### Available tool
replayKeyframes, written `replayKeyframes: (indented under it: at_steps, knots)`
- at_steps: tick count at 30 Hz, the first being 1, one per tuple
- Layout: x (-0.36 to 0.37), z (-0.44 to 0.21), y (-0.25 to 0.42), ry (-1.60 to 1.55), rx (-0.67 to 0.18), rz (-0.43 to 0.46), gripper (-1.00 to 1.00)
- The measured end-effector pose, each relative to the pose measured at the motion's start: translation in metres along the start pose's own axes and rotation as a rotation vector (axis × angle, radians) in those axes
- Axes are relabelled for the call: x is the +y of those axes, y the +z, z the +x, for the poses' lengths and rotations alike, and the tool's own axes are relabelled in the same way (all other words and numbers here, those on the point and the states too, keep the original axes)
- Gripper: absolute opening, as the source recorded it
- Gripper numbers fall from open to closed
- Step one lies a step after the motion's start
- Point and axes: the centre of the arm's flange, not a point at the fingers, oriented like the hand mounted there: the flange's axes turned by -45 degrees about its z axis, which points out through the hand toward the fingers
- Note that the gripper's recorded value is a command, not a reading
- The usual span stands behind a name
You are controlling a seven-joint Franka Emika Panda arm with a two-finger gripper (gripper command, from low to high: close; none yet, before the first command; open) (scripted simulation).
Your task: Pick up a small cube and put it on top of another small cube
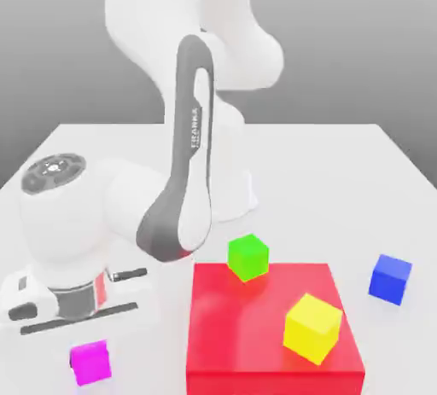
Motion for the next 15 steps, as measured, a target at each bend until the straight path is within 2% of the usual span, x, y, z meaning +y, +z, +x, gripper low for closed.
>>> replayKeyframes:
  at_steps: [2, 8, 15]
  knots:
    - [-0.006, 0.006, -0.004, -0.035, -0.032, 0.018, -1.0]
    - [-0.051, 0.069, -0.008, -0.412, -0.133, 0.033, -1.0]
    - [-0.175, 0.137, -0.036, -1.004, -0.21, -0.038, -1.0]
